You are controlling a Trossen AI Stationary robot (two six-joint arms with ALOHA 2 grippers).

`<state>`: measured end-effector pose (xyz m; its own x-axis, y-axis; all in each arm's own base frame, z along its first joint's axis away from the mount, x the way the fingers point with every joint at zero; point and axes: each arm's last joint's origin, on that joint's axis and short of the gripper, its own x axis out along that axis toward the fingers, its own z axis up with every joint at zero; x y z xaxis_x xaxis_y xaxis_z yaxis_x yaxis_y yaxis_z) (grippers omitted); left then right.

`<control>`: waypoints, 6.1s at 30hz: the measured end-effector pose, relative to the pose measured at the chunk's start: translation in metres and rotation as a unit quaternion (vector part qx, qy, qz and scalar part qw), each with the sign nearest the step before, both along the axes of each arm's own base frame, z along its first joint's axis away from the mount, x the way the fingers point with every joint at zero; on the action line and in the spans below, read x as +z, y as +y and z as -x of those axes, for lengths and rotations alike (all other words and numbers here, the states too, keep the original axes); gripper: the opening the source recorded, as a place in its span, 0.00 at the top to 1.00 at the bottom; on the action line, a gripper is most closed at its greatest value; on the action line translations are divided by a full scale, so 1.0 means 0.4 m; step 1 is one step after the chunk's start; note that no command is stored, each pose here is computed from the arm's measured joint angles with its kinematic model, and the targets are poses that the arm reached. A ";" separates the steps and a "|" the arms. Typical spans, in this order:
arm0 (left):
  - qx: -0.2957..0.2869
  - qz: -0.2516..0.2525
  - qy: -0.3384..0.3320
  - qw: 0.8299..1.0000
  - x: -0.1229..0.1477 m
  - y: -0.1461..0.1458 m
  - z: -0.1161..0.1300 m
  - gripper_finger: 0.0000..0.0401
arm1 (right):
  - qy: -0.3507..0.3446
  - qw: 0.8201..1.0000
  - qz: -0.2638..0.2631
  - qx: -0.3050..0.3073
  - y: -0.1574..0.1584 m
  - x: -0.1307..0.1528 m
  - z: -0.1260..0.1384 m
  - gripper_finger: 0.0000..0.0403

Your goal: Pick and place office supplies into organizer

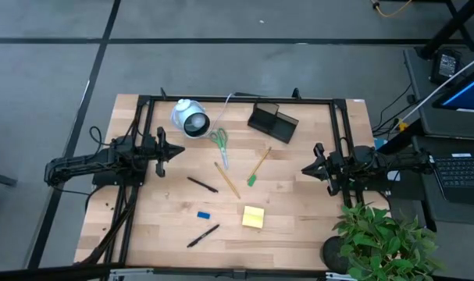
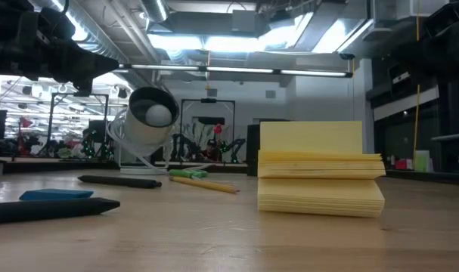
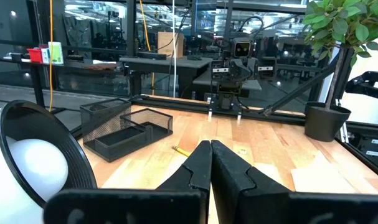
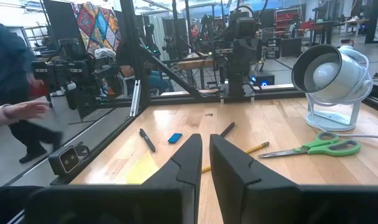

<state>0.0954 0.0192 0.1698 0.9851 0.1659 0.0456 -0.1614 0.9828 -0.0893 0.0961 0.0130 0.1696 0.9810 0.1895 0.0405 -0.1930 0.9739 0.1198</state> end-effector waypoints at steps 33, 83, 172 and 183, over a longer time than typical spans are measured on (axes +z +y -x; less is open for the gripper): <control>0.002 0.000 0.000 1.000 0.000 0.000 0.000 1.00 | -0.006 0.999 0.038 -0.002 0.000 -0.001 0.000 0.91; -0.043 0.010 0.092 0.995 0.135 -0.001 -0.079 1.00 | 0.085 0.990 0.040 -0.109 -0.025 0.141 -0.012 0.98; -0.082 -0.052 0.178 0.979 0.092 -0.170 -0.272 1.00 | 0.538 0.835 0.079 -0.083 0.104 -0.035 -0.376 0.51; -0.082 -0.053 0.181 0.979 0.090 -0.170 -0.272 1.00 | 0.569 0.813 0.089 -0.082 0.108 -0.095 -0.392 0.51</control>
<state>0.2041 -0.0488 0.2058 0.9525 0.0171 -0.3039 -0.0026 0.9989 0.0478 0.2530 0.0562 0.1316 0.3770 -0.0439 -0.9252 0.0776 0.9969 -0.0157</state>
